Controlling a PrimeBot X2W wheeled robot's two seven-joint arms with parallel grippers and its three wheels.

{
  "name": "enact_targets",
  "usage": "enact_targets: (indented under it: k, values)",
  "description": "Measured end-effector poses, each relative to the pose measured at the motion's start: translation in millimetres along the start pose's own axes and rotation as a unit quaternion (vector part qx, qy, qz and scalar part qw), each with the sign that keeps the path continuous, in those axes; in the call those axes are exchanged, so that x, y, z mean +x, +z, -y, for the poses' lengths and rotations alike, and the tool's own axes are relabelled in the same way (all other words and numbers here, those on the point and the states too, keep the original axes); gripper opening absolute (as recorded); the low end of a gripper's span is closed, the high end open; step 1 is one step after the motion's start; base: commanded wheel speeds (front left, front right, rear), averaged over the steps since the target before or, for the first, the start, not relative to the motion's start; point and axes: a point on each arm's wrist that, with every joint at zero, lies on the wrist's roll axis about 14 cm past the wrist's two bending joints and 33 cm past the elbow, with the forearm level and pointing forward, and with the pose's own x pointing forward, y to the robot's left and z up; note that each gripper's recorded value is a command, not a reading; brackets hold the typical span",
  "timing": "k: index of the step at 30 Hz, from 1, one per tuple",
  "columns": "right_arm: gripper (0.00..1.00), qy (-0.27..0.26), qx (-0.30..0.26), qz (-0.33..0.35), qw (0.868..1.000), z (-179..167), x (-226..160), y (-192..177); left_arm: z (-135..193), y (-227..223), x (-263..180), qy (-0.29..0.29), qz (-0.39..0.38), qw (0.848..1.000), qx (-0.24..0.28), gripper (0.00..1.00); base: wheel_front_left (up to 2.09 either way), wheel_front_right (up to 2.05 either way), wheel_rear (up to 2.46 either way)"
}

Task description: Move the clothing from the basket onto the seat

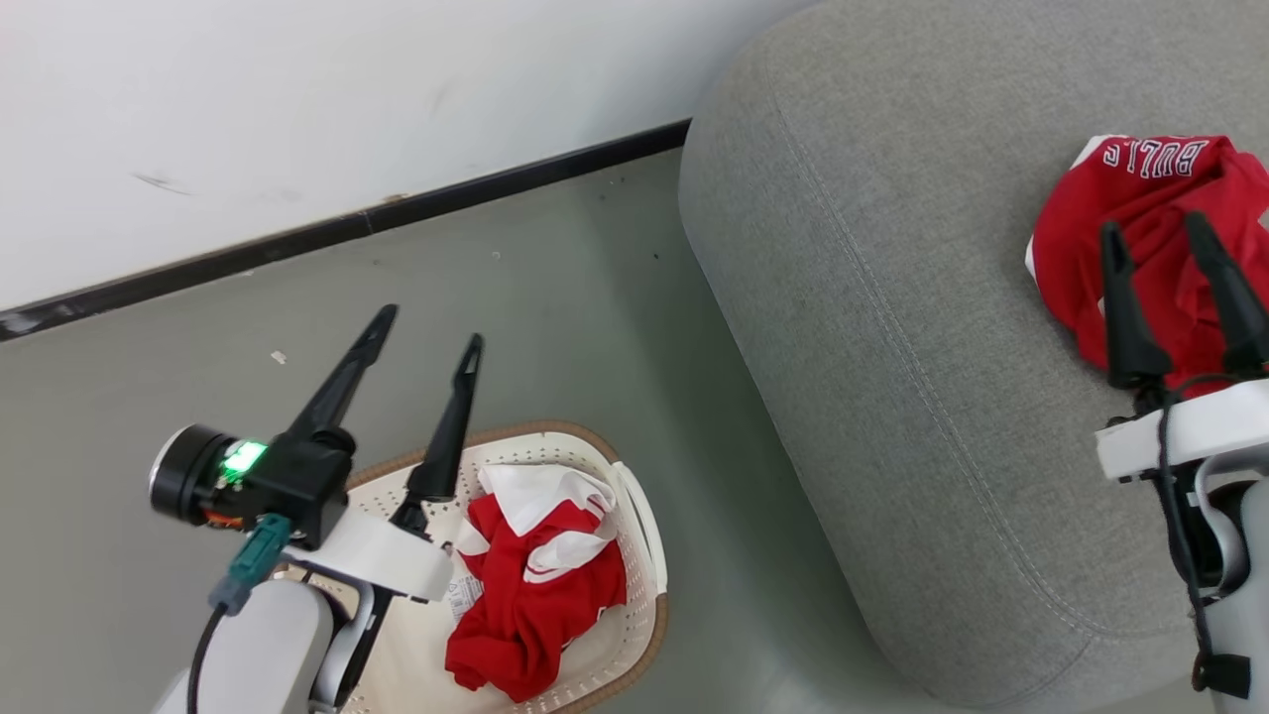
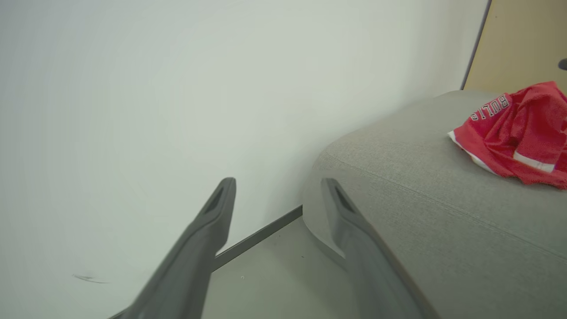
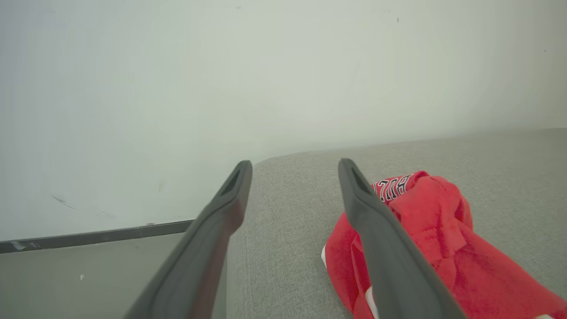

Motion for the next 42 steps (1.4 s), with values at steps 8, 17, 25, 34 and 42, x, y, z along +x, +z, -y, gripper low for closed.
enact_targets:
  k: [8, 17, 25, 34, 42]
  values:
    - [1.0, 0.074, 0.006, 0.032, 0.997, -56.8, 6.1, 19.1, -50.8, 1.6, -35.3, 0.111, -0.013, 0.994, 0.004, 1.0, 0.0, 0.0, 0.0]
    - [1.0, 0.13, 0.011, 0.058, 0.99, -104.5, 4.6, 36.1, -90.1, 5.3, -84.9, 0.208, -0.028, 0.978, 0.011, 1.0, 0.0, 0.0, 0.0]
    - [1.0, 0.166, 0.032, 0.05, 0.984, -136.4, -14.6, 32.9, -106.0, 19.6, -123.6, 0.267, -0.019, 0.963, 0.016, 1.0, 0.0, 0.0, 0.0]
    - [1.0, 0.176, 0.044, 0.033, 0.983, -146.7, -46.1, 23.9, -112.4, 34.3, -168.9, 0.311, -0.011, 0.95, 0.026, 1.0, 0.0, 0.0, 0.0]
    - [1.0, 0.175, 0.046, 0.01, 0.984, -143.5, -72.6, 10.6, -108.6, 39.4, -192.2, 0.328, -0.007, 0.944, 0.028, 1.0, 0.0, 0.0, 0.0]
